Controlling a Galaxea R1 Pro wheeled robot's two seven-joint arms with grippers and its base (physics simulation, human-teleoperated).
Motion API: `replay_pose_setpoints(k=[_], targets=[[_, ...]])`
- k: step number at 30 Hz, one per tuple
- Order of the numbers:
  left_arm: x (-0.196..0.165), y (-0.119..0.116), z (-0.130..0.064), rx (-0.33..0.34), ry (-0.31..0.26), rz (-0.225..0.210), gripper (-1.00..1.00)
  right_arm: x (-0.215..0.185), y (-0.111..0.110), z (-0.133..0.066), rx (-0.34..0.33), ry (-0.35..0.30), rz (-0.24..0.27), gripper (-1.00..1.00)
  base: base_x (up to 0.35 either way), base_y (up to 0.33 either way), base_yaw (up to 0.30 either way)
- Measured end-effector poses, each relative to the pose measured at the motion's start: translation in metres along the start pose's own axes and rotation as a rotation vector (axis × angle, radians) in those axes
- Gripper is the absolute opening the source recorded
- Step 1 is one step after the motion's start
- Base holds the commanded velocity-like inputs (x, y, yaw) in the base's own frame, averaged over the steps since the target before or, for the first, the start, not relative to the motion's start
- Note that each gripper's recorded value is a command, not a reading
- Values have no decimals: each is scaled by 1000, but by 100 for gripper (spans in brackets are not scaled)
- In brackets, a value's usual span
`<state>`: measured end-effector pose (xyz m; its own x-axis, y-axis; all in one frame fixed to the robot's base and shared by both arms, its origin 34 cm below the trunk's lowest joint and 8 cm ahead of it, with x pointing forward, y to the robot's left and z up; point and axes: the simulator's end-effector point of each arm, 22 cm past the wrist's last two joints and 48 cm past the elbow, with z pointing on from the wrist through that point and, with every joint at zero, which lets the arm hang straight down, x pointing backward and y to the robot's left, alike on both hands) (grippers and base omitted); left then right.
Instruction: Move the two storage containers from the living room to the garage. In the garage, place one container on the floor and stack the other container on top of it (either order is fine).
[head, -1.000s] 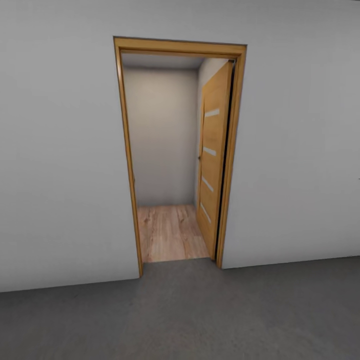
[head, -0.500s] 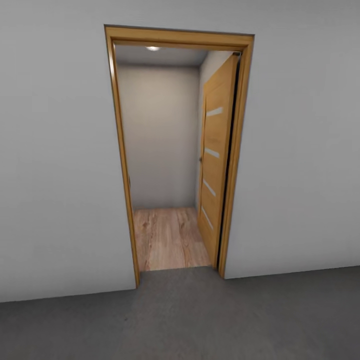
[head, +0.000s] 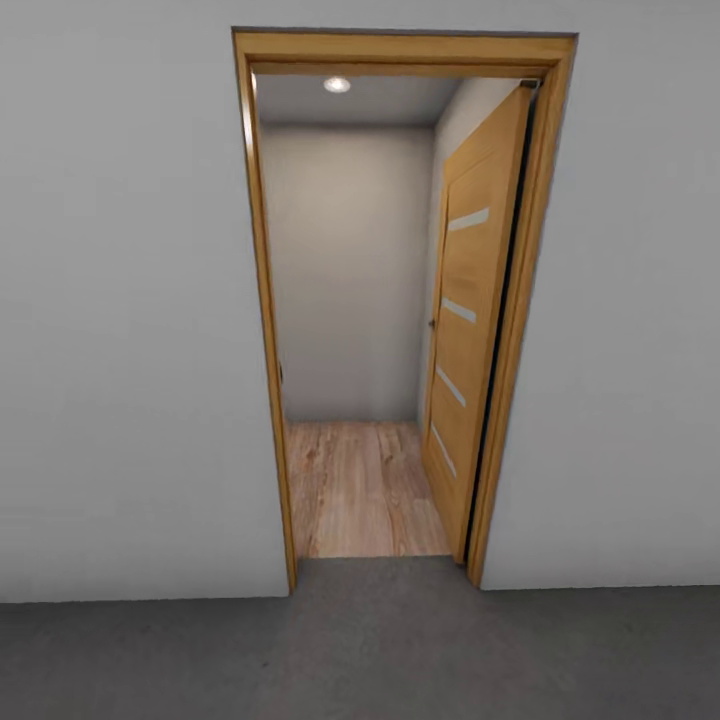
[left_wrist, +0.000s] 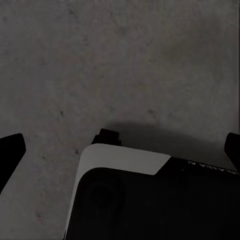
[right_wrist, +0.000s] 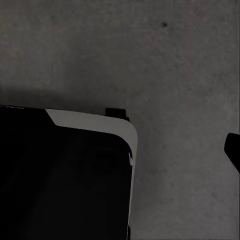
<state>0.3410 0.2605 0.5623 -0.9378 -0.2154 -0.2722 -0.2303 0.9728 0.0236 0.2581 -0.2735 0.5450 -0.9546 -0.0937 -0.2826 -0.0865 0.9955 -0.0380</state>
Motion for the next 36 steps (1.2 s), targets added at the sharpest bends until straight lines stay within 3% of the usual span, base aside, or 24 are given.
replay_pose_setpoints(k=[26, 36], targets=[[0, 1, 0, -1, -1, -2, 100, 0, -1, 0, 0, -1, -6, 100, 312, -152, 5], [0, 2, 0, -3, 0, -5, 100, 0, -1, 0, 0, -1, -8, 100, 323, -11, 228]])
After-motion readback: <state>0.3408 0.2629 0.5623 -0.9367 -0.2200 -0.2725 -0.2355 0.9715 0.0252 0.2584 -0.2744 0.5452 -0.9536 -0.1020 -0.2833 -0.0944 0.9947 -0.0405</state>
